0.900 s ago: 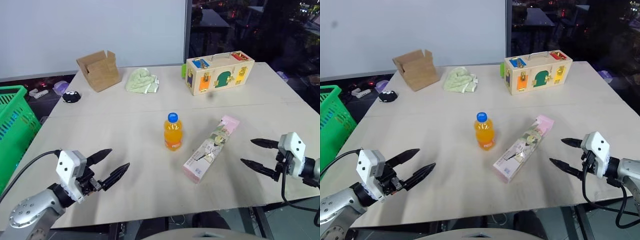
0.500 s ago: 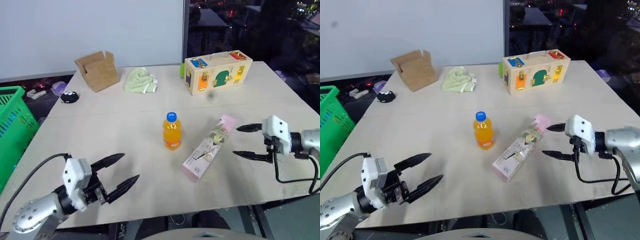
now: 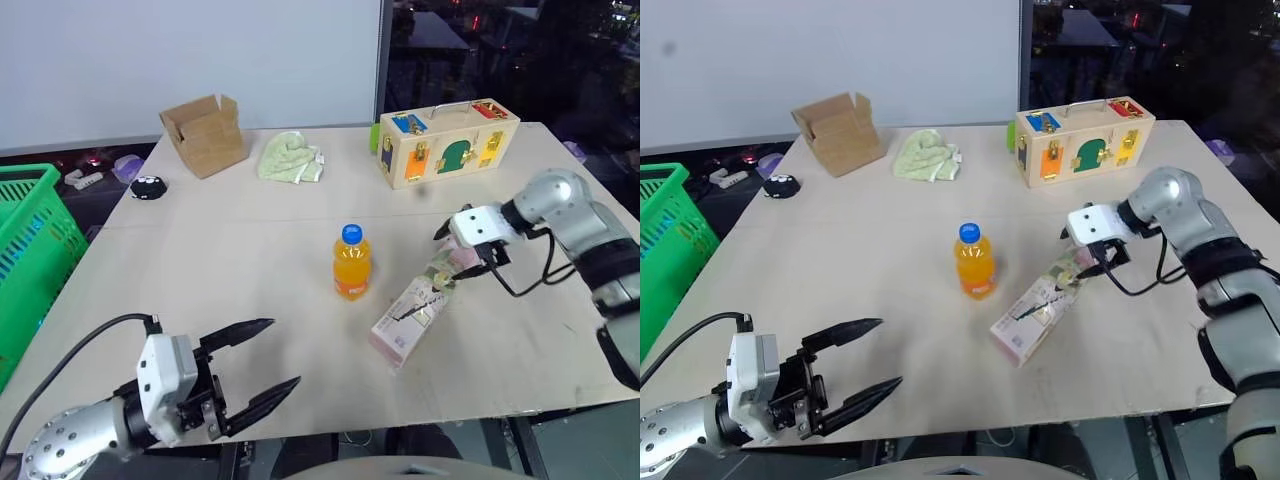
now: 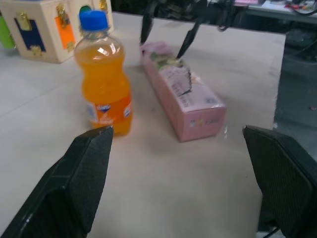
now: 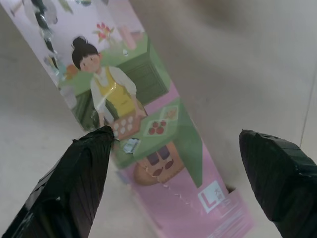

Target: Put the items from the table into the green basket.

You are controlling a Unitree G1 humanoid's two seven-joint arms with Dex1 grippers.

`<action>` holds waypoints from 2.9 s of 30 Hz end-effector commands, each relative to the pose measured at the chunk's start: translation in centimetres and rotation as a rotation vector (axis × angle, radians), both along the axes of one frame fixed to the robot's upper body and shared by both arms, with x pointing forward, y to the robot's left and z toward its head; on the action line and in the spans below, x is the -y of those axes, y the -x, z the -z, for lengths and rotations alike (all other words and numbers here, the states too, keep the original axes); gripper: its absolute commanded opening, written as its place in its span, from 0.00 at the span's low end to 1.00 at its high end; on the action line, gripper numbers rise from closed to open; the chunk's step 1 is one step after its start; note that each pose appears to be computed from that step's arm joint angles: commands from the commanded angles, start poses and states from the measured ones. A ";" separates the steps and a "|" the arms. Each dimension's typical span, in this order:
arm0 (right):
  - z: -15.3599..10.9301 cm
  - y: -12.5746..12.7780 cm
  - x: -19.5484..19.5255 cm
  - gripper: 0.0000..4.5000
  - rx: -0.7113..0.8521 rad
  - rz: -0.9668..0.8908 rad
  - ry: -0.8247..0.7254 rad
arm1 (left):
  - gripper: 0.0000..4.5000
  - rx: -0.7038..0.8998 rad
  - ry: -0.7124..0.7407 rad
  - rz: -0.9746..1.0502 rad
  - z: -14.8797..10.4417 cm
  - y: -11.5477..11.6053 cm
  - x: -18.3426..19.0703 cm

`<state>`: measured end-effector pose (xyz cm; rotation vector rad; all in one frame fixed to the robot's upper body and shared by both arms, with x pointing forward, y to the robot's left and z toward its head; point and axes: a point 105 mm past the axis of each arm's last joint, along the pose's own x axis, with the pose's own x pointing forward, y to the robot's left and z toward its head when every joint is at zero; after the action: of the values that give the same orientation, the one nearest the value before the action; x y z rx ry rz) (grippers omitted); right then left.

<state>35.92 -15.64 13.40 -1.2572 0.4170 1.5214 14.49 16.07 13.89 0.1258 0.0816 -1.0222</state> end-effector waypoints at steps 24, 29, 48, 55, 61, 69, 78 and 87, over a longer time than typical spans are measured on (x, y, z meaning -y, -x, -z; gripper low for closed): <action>-1.1 2.7 1.0 0.96 -0.155 -0.066 0.055 | 0.97 -0.001 0.031 -0.001 -0.7 -0.4 1.6; -0.4 2.4 1.3 0.96 -0.147 -0.065 0.089 | 0.97 -0.008 0.025 0.007 -0.6 -0.4 1.9; 4.9 1.4 2.0 0.68 -0.188 -0.010 0.171 | 1.00 -0.021 0.021 -0.023 -0.4 -0.4 2.0; 4.6 1.8 2.7 0.27 -0.201 0.058 0.070 | 1.00 -0.024 0.024 -0.031 -0.1 -0.3 1.7; 2.2 3.0 3.5 0.27 -0.284 0.212 -0.205 | 1.00 -0.007 0.061 -0.047 -0.4 -1.3 1.5; -3.9 7.6 1.5 0.27 -0.480 0.304 -0.625 | 1.00 0.028 0.247 -0.092 -3.1 -3.0 1.8; -8.4 11.0 -4.1 0.27 -0.556 0.295 -0.823 | 1.00 0.022 0.372 -0.067 -6.7 -4.8 3.4; -9.4 10.8 -10.7 0.27 -0.545 0.223 -0.824 | 1.00 0.012 0.473 0.016 -10.1 -6.4 5.3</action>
<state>25.44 -5.44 21.73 -0.1279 0.2543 1.5588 21.17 11.23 23.56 -0.2887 -0.1719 -1.0045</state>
